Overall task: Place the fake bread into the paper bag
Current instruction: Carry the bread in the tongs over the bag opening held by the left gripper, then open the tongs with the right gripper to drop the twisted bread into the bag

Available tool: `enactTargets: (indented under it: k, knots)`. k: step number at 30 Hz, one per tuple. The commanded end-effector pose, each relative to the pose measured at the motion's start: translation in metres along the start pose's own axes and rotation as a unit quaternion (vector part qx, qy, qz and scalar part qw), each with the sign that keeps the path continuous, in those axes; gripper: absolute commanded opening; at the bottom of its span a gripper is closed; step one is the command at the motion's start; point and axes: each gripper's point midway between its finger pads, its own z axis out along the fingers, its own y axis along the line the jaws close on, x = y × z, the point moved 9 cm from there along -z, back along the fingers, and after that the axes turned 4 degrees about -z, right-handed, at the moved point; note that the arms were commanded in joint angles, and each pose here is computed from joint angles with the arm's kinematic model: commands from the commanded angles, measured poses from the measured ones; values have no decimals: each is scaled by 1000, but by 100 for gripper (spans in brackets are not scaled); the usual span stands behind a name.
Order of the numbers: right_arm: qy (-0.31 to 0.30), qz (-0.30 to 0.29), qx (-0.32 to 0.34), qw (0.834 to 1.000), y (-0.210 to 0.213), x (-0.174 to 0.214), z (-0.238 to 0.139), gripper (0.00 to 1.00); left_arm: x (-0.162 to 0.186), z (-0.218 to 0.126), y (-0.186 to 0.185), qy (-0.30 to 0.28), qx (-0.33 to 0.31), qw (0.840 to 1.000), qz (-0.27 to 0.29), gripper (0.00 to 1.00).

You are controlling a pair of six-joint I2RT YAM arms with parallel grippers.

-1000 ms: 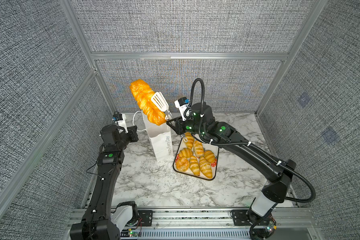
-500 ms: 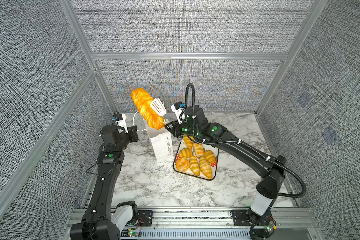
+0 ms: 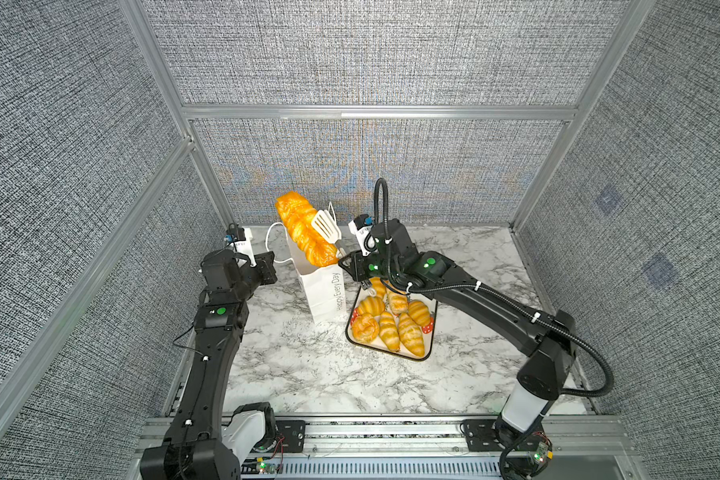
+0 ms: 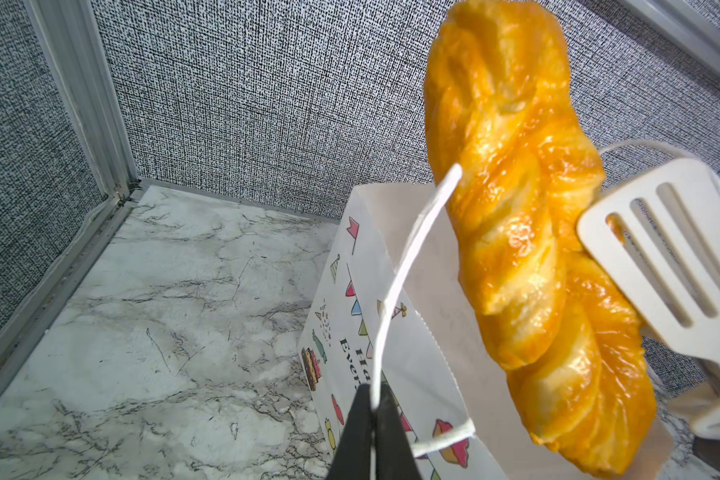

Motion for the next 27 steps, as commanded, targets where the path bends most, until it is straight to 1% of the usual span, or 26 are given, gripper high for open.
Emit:
enactTargets:
  k: [1, 8, 15, 16, 18, 27]
  knots:
    - [-38, 4, -11, 999, 3, -11, -3, 18, -4, -1, -2, -12, 5, 1000, 5, 7]
    - [-38, 7, -9, 999, 1, -8, -6, 19, -4, -2, -2, -13, 4, 1000, 6, 7]
    - [-35, 8, -9, 999, 1, -7, -7, 31, -4, -3, -2, -15, 3, 1000, 7, 7]
    - [-35, 8, -8, 999, 1, -7, -8, 33, -4, -2, -2, -14, 3, 1000, 6, 6]
    - [-32, 8, -8, 999, 1, -6, -7, 37, -4, -2, -2, -13, 5, 1000, 6, 1]
    - [-30, 11, -9, 999, 1, -5, -7, 45, -4, -2, -2, -13, 5, 1000, 6, 0]
